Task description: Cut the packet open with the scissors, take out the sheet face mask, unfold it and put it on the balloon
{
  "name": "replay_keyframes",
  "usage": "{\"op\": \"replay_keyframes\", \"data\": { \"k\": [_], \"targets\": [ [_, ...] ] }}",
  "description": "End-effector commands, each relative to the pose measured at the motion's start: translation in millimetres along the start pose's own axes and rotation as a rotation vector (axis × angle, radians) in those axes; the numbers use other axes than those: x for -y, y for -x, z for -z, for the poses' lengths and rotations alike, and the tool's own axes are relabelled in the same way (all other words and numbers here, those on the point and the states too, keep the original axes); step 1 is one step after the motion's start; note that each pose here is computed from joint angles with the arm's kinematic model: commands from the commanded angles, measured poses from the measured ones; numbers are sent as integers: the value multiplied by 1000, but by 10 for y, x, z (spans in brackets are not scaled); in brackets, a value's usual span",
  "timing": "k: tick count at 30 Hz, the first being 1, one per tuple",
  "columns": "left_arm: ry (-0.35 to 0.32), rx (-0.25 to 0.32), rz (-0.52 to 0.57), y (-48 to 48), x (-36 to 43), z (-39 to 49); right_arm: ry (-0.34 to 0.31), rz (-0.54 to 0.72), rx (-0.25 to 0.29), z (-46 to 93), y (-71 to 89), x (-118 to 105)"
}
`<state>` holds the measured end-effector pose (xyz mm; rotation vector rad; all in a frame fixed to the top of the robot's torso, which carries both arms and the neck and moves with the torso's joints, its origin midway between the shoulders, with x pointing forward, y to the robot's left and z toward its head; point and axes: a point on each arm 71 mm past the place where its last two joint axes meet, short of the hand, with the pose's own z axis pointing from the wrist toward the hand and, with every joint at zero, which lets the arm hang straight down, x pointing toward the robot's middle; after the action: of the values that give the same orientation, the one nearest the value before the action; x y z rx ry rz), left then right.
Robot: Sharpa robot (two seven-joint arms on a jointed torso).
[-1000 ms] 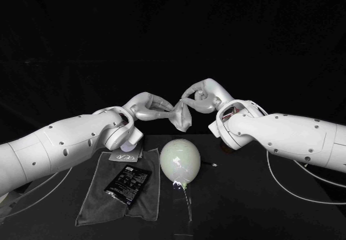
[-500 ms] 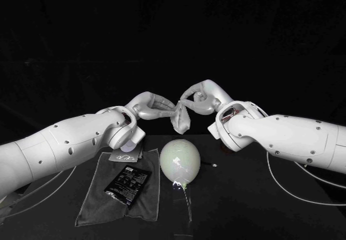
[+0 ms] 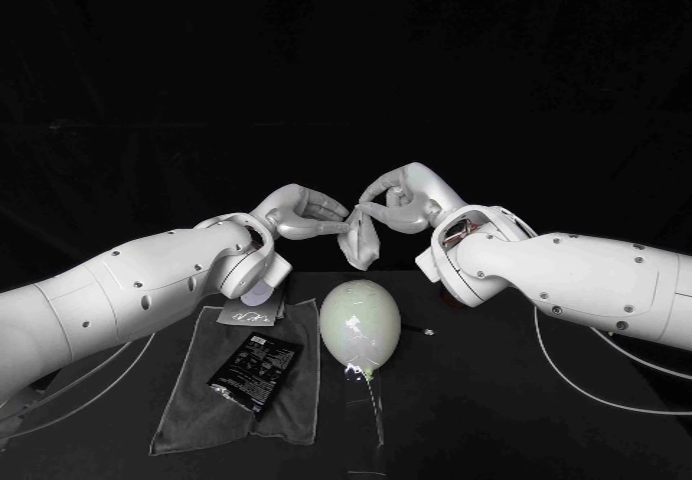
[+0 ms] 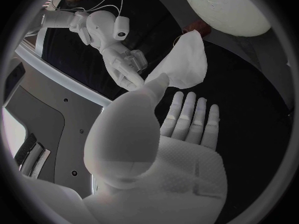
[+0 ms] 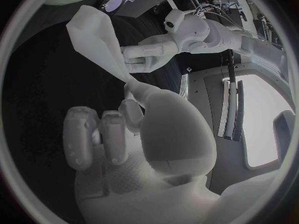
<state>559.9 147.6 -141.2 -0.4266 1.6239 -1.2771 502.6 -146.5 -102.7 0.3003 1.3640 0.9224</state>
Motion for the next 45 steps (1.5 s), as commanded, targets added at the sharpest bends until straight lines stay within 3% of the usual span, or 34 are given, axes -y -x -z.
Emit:
{"op": "replay_keyframes", "data": {
  "k": [1,25,45],
  "targets": [
    [-4,-27,5,-43,22,-18,11,5,-12,5,-13,-18],
    [-25,-108,-2,-155,63,-41,22,-1,-24,19,-53,-69],
    [-29,-88,1,-116,53,-27,12,4,-29,14,-44,-45]
  ]
}}
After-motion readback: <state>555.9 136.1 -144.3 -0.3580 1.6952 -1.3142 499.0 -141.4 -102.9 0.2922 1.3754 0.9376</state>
